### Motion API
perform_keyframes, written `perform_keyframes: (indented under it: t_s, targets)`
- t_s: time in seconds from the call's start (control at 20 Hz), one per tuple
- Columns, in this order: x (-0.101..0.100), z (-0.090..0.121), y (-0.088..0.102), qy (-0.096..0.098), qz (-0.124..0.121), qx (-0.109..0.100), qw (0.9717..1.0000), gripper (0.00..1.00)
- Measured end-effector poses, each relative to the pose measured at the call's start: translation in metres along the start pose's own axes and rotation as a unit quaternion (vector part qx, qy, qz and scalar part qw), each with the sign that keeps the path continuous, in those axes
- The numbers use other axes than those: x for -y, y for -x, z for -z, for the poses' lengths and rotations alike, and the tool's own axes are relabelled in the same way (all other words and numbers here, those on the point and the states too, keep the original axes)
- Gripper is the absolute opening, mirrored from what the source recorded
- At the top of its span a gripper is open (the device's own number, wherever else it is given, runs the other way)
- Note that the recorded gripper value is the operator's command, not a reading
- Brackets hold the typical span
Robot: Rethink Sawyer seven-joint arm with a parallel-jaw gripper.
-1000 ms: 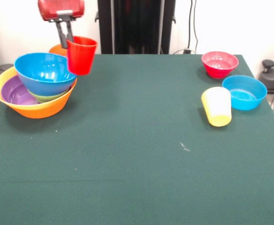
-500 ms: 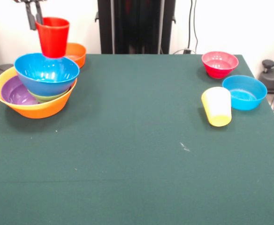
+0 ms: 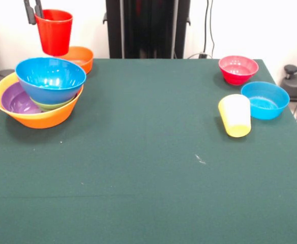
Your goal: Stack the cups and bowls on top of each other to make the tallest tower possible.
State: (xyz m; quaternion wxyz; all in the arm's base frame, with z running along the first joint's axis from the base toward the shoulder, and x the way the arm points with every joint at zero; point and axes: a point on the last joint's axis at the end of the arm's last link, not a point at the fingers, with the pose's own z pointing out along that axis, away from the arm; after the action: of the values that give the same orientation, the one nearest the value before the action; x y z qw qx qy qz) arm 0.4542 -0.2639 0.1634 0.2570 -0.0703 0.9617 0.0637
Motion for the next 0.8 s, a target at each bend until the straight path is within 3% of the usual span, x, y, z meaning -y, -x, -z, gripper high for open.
perform_keyframes:
  t_s: [0.25,0.4,0.8]
  targets:
    - [-0.007,-0.012,-0.005,0.007,0.019,0.001,0.9998,0.00]
    - [-0.014,-0.031,-0.012,0.019,0.042,0.005,0.9989,0.00]
    - [-0.016,-0.053,-0.024,0.042,0.033,0.020,0.9984,0.00]
